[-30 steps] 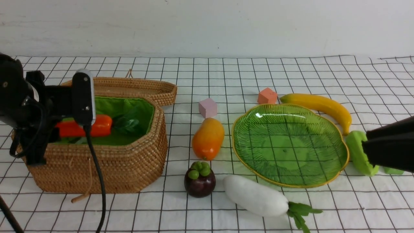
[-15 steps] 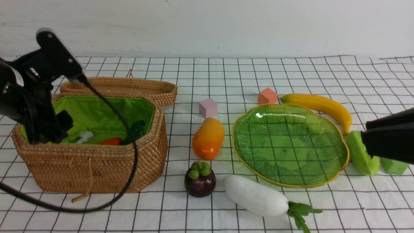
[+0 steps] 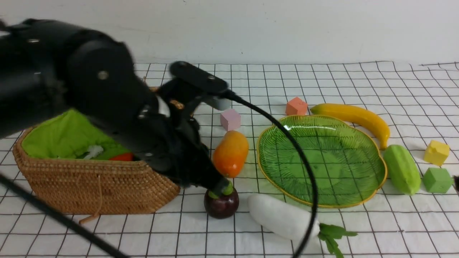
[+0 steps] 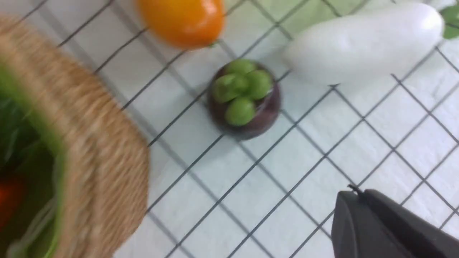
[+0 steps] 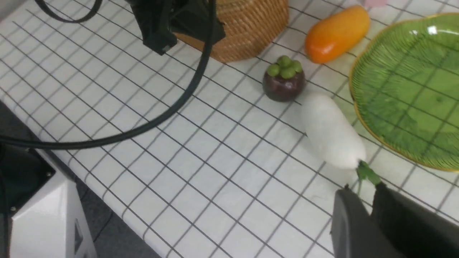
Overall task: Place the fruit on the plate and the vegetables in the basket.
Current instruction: Grab a mangosteen with your left arm and put it on the plate on the right
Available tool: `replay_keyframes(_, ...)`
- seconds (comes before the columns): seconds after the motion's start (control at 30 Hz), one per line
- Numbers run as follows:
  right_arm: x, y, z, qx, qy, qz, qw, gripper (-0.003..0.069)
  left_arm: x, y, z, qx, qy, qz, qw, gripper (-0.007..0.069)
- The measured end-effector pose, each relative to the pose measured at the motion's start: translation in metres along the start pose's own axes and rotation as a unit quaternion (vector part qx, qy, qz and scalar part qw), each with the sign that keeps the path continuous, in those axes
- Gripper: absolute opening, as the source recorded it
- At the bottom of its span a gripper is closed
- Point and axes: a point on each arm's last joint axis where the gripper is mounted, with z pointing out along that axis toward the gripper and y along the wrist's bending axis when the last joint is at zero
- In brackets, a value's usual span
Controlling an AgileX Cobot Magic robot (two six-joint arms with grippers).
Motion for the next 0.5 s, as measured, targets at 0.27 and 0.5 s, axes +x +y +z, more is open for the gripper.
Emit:
replay_keyframes(0.27,0.026,0.016,-0.038,0.031,-0.016,-0.016,0.999,0.0120,-0.036,-0.002,0.064,0.013,0.054,0.039,0.998,0.0307)
replay_keyframes(0.5,0.036,0.024,-0.053,0.042,-0.044,-0.030,0.998,0.0120,-0.036,0.013,0.117,-0.045,0.088,0.094,0.991,0.0595)
